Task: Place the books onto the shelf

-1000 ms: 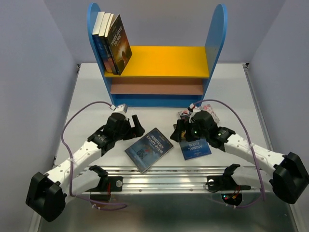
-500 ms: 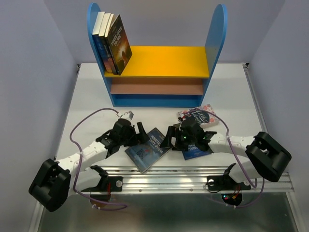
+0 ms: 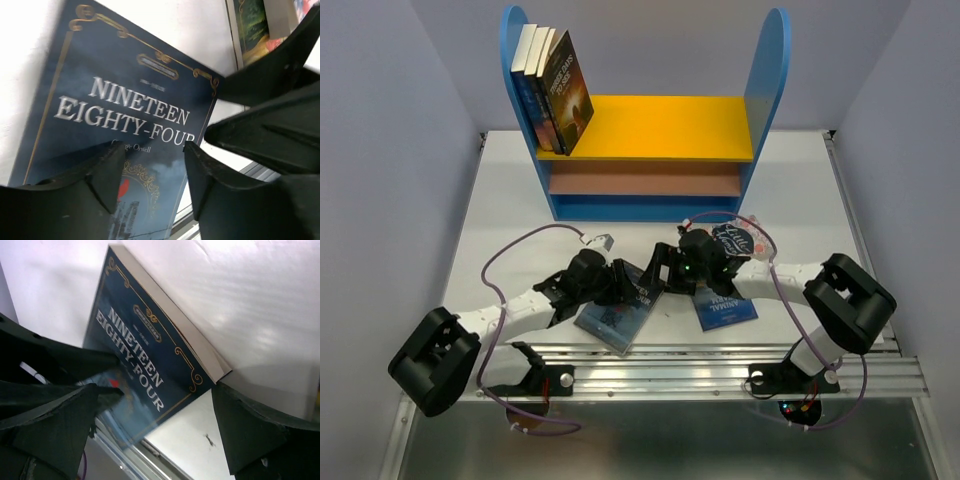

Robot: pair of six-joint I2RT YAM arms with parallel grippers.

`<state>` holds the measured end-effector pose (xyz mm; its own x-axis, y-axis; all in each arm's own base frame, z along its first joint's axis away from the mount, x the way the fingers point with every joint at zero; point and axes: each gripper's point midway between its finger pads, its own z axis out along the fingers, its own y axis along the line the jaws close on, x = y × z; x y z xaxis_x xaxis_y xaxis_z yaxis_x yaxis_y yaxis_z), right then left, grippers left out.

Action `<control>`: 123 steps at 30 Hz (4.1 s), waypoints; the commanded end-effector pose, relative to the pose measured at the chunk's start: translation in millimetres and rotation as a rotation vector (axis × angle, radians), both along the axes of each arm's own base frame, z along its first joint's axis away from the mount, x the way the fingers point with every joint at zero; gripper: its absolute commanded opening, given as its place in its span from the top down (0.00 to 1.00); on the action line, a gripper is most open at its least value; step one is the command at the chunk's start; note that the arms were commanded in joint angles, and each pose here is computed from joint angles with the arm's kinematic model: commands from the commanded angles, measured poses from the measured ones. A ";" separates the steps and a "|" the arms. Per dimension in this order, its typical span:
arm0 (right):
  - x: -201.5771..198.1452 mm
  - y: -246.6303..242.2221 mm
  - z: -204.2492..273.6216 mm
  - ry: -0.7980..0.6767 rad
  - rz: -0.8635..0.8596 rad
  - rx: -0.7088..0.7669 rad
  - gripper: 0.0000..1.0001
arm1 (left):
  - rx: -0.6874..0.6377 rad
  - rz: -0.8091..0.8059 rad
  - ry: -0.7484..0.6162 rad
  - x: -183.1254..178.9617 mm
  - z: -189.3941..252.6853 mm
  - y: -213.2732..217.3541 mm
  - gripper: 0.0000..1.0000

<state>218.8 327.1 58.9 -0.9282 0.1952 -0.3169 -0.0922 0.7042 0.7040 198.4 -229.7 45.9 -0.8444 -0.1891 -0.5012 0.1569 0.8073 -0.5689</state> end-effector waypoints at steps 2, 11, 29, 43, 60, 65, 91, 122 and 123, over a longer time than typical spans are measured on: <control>33.5 43.7 60.5 -0.157 0.054 0.145 0.00 | 0.066 -0.054 0.120 -30.8 -31.6 4.1 0.46; 20.3 58.1 76.4 -0.149 0.175 0.208 0.01 | 0.059 -0.020 0.139 -30.8 -35.3 2.6 0.69; 17.4 62.0 27.6 -0.359 0.408 0.151 0.99 | 0.104 0.001 0.146 -27.8 -45.7 8.5 0.76; 30.8 23.5 138.7 -0.826 0.289 0.159 0.99 | -0.094 0.116 -0.254 4.4 118.3 21.3 0.01; 43.7 -59.8 281.3 -0.996 -0.002 -0.045 0.99 | -0.274 0.008 -0.686 29.2 219.2 2.3 0.01; 34.6 -64.8 329.4 -1.042 0.008 -0.017 0.99 | -0.267 -0.081 -0.798 43.9 224.7 -1.8 0.01; -22.7 -46.5 406.8 -1.064 0.244 0.210 0.99 | -0.374 -0.609 -0.989 13.5 228.5 -15.7 0.01; -1.6 -30.7 387.5 -1.081 0.230 0.193 0.99 | -0.629 -0.818 -1.051 -26.1 261.4 -11.3 0.92; 3.3 -30.6 385.5 -1.080 0.213 0.180 0.99 | -0.626 -0.812 -1.049 -25.4 260.8 -11.4 1.00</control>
